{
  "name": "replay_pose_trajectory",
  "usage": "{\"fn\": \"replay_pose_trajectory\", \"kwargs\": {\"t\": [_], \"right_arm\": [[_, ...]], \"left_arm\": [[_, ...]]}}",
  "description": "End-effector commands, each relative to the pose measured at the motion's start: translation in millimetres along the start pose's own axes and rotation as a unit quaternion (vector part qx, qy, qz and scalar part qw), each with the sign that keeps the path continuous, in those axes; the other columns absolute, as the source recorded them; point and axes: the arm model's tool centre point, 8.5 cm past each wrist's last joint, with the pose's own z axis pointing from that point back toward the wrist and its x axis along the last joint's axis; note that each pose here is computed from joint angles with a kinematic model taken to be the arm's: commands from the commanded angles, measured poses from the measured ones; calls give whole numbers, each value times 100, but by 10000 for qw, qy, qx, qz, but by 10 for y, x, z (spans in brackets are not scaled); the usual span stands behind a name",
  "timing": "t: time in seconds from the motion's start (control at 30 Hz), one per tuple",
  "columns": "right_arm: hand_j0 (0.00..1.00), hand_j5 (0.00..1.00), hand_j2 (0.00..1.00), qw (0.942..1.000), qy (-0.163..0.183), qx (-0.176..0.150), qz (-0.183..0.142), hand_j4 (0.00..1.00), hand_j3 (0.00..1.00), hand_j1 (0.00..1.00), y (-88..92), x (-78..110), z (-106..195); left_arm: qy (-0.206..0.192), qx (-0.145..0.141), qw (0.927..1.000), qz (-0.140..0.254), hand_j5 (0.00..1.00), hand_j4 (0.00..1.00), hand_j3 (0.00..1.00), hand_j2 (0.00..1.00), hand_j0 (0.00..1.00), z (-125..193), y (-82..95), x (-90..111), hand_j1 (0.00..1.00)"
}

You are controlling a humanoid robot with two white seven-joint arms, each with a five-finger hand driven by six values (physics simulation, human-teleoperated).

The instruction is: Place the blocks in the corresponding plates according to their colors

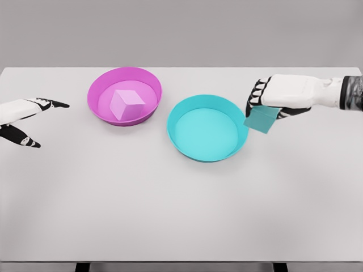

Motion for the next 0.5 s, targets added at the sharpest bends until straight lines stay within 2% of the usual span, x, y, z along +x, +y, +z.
{"fn": "replay_pose_trajectory", "kwargs": {"t": [0.0,0.17,0.47], "right_arm": [[62,62,62,10000,-7,-42,-55,62,62,62,-14,-37,-97],[62,62,62,10000,-43,-83,-34,62,62,62,-57,-40,-163],[62,62,62,9989,-401,-221,-15,62,62,62,-198,54,-659]], "left_arm": [[8,-12,10000,27,100,100,100,100,100,10,-2,-5,100],[-7,-39,10000,35,100,100,100,100,100,-3,-15,1,100],[-103,-27,9999,71,100,100,100,100,100,-83,-50,45,100]]}}
